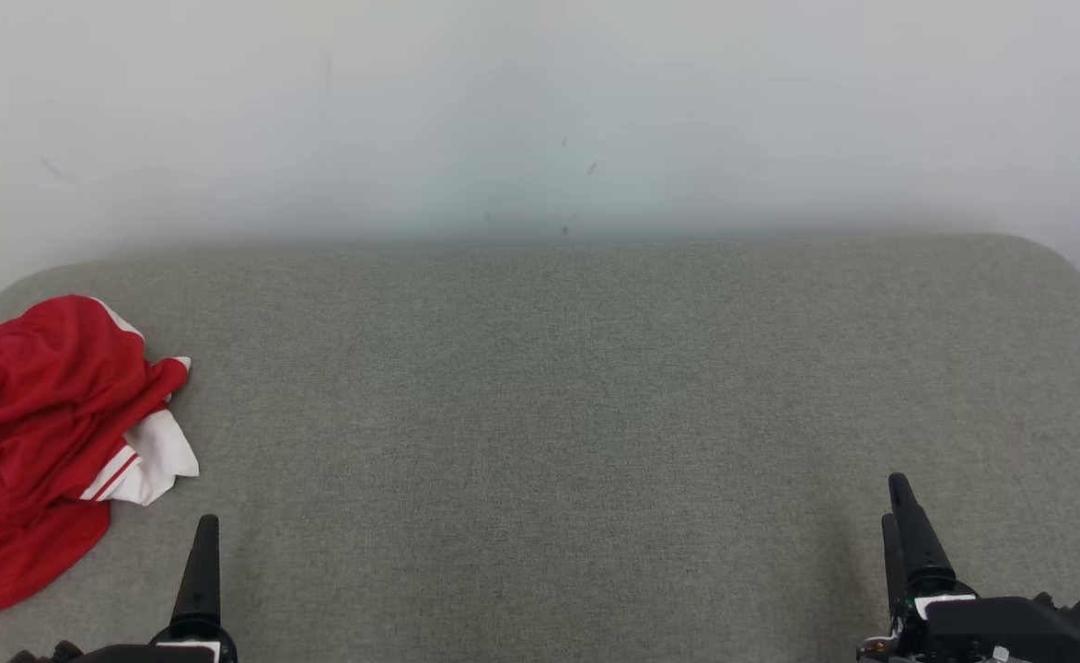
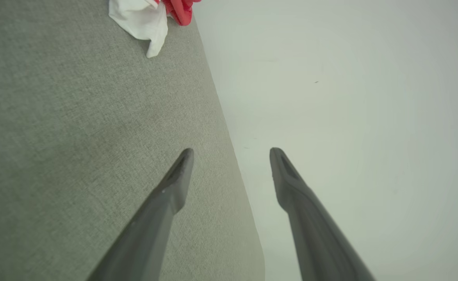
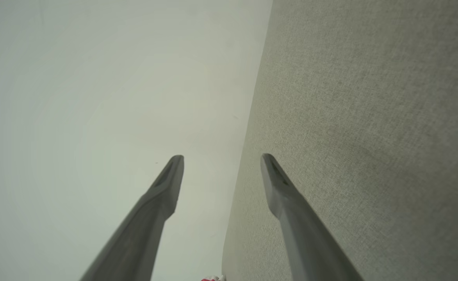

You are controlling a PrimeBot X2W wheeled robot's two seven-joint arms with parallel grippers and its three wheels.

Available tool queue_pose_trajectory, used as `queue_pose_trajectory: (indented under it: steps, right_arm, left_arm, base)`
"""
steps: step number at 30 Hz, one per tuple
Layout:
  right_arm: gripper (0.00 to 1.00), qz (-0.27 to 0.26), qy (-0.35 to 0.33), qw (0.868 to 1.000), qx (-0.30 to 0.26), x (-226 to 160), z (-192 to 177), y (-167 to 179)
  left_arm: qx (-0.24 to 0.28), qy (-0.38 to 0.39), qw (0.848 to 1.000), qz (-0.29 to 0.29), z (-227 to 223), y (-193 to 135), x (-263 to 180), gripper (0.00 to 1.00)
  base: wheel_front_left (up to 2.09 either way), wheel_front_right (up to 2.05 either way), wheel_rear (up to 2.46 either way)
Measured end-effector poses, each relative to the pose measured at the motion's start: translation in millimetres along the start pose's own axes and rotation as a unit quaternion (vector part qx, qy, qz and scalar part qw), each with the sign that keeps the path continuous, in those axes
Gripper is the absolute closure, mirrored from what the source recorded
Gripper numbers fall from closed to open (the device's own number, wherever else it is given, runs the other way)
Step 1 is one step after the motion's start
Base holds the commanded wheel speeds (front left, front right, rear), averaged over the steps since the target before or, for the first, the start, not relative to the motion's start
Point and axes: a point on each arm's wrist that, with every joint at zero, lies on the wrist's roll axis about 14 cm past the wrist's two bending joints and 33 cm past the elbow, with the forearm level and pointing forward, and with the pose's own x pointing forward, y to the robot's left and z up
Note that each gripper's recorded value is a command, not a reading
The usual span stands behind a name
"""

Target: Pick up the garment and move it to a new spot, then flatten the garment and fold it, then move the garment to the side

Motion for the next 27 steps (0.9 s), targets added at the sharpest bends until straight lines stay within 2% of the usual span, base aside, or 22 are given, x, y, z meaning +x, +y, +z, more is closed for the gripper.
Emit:
queue_pose_trajectory:
  steps: [10, 16, 21, 22, 27]
  right_arm:
    - [0.00, 0.006, 0.002, 0.996, -0.089, 2, -4, 2]
    - [0.00, 0.014, 0.003, 0.988, -0.151, 4, -5, 6]
    - [0.00, 0.017, 0.014, 0.977, -0.213, 3, -12, 4]
    - [0.00, 0.019, 0.018, 0.971, -0.240, 3, -14, 4]
    - [0.00, 0.022, 0.029, 0.954, -0.299, 2, -20, 1]
  left_arm:
    - [0.088, -0.005, 0.996, -0.006, -2, -9, 0, 0.00]
    - [0.162, -0.001, 0.987, -0.014, -8, -14, -4, 0.00]
    - [0.208, -0.004, 0.978, -0.018, -10, -18, -4, 0.00]
    - [0.230, -0.004, 0.973, -0.017, -11, -18, -6, 0.00]
    - [0.279, -0.008, 0.960, -0.013, -12, -17, -8, 0.00]
  base:
    - [0.00, 0.00, 0.00]
    - [0.00, 0.00, 0.00]
    - [0.00, 0.00, 0.00]
    - [0.00, 0.00, 0.00]
    - [0.00, 0.00, 0.00]
